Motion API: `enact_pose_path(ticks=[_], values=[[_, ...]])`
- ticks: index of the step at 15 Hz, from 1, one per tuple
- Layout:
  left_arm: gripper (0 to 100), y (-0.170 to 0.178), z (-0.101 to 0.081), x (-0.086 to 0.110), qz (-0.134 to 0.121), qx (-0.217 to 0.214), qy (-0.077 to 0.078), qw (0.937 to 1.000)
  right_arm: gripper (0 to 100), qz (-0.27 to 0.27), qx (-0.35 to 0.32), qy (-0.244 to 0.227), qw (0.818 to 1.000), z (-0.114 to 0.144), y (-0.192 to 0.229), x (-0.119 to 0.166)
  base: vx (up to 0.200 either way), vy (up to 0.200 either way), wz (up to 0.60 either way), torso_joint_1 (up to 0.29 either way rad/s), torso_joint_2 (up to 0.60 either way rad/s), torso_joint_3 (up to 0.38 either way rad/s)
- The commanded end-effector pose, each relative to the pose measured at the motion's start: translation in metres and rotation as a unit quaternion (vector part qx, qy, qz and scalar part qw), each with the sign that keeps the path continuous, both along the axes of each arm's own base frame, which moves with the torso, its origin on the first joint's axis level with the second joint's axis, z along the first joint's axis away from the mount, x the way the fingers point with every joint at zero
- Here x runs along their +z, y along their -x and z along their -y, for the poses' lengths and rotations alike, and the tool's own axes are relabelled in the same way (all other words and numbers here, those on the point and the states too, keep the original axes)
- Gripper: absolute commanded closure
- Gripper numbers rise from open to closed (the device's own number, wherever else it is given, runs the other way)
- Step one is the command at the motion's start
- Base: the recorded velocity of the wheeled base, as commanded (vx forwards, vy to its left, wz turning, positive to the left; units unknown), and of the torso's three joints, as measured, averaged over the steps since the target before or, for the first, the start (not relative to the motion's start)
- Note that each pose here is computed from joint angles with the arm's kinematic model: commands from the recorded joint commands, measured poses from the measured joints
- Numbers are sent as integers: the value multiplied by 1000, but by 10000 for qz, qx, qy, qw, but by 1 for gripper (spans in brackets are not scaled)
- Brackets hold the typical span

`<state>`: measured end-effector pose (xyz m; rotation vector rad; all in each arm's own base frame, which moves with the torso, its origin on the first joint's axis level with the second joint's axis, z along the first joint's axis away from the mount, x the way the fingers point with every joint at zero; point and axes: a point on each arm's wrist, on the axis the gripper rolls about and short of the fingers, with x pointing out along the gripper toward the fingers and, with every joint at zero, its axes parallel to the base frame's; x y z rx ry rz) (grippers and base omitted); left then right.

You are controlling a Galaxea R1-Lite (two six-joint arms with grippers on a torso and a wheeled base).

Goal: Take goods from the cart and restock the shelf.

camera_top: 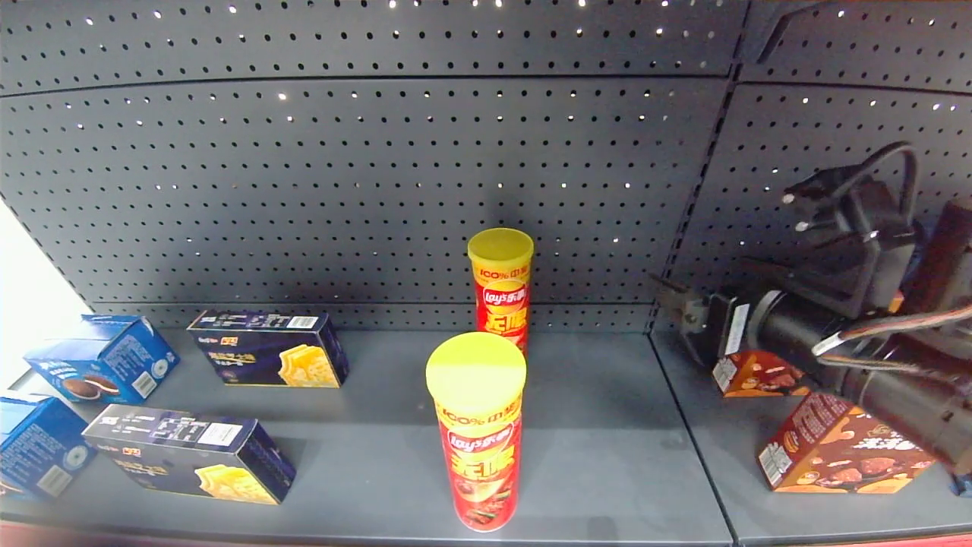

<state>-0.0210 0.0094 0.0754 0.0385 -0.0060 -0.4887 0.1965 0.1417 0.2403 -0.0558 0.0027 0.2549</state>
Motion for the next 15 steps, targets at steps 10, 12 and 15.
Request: enact_pose_path(ticks=[10,12,15], values=[[0,0,0,0,1,5,1,10000,0,1600,-1563,-518,9733,144,180,6,0,0,0,0,0,0],[0,0,0,0,1,-3,1,10000,0,1504,-1484,-458,9763,144,197,-28,0,0,0,0,0,0],[0,0,0,0,1,5,1,10000,0,1140,-1253,-372,9848,144,199,-42,0,0,0,0,0,0]])
